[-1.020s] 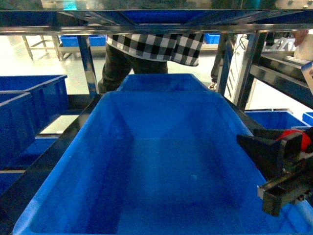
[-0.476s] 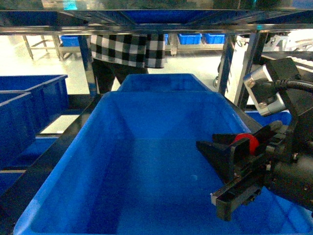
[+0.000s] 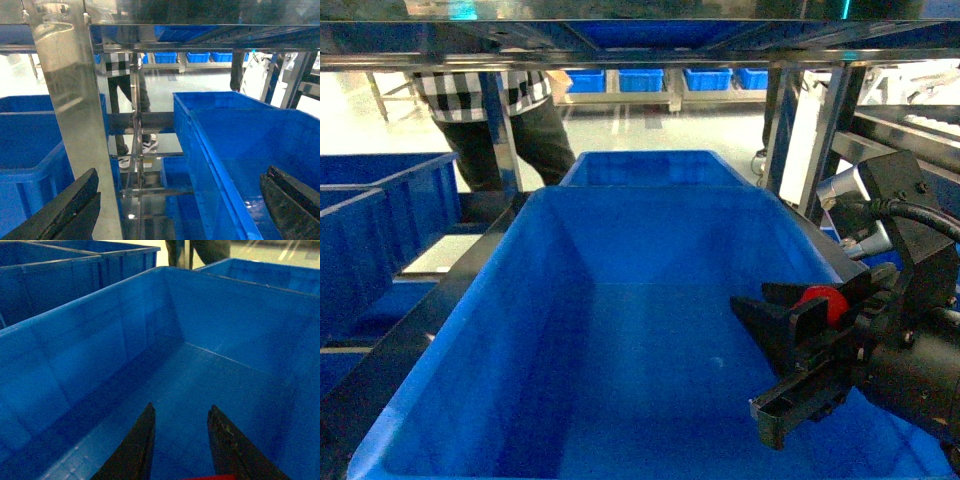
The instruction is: Pick red block from blue box to shelf
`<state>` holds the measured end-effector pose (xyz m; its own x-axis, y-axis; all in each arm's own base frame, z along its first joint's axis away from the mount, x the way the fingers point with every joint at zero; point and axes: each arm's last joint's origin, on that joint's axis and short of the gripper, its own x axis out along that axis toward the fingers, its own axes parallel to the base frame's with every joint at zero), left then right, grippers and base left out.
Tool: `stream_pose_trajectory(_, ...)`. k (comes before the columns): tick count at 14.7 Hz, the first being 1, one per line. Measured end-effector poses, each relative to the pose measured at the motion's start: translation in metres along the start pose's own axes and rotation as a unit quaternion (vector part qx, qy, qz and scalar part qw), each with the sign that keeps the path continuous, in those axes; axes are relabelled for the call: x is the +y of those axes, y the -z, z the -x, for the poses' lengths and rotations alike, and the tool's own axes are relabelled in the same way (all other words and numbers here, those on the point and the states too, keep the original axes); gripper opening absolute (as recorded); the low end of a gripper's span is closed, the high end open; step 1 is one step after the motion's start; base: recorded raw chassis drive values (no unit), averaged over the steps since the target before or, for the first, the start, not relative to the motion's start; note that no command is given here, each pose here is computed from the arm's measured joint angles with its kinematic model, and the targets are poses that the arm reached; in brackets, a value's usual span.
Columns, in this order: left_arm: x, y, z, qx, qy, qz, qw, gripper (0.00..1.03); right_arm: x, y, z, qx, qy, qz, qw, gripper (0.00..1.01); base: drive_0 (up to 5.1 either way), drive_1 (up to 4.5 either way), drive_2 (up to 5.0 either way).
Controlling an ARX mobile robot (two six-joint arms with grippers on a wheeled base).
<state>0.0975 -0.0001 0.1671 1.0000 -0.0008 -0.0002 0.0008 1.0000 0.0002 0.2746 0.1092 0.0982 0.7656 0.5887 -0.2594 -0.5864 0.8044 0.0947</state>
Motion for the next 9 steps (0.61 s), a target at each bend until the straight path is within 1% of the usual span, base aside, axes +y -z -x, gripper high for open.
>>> stream_pose_trajectory(2,0.000,0.000,0.000,0.000,0.000,0.000,1.0000,0.98,-0.009,0.001,-0.005,-0.009,0.011,0.001,0.9999,0.27,0.0,0.00,0.0)
stream_pose_trajectory(4,0.000,0.000,0.000,0.000,0.000,0.000,1.0000,0.98,-0.009,0.000,-0.009,-0.015,0.016,0.003,0.9998,0.27,0.0,0.00,0.0)
stream_pose_trajectory(5,0.000,0.000,0.000,0.000,0.000,0.000,1.0000,0.98,-0.004,0.000,-0.012,-0.013,0.014,0.005,0.9998,0.27,0.0,0.00,0.0)
stream_pose_trajectory(8,0.000,0.000,0.000,0.000,0.000,0.000,1.0000,0.98,0.015,-0.004,-0.022,-0.009,-0.012,0.013,0.9998,0.27,0.0,0.00,0.0)
stream_pose_trajectory(9,0.000,0.000,0.000,0.000,0.000,0.000,1.0000,0.98,0.017,-0.003,-0.023,-0.007,-0.014,0.013,0.9998,0.27,0.0,0.00,0.0)
